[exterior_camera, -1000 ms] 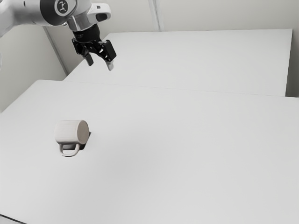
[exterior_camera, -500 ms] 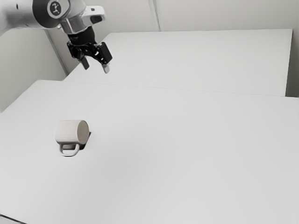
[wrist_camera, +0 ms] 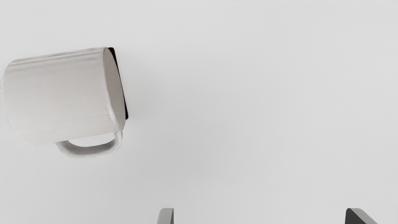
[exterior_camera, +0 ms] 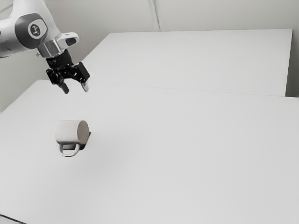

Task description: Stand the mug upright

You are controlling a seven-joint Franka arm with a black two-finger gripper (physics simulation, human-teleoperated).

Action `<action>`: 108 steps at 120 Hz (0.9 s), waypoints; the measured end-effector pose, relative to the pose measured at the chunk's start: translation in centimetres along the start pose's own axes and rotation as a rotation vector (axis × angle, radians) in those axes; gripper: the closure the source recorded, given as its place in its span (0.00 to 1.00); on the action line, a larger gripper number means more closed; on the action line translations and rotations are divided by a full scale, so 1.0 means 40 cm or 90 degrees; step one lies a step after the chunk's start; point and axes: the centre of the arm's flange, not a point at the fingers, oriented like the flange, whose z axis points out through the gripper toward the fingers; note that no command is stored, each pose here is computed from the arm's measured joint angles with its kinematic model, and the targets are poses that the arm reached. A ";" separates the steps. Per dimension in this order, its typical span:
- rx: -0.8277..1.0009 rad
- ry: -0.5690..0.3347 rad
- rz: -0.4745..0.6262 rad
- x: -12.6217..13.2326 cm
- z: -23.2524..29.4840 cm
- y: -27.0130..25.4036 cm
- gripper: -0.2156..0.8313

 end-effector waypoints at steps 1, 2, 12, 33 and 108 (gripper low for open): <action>-0.003 0.001 -0.001 0.001 0.002 -0.007 0.21; -0.005 0.001 -0.003 0.002 0.004 -0.015 0.21; -0.030 0.008 -0.015 0.003 0.022 -0.094 0.21; -0.073 0.022 -0.019 -0.005 0.080 -0.256 0.21; -0.241 0.046 0.032 0.009 0.358 -0.718 0.21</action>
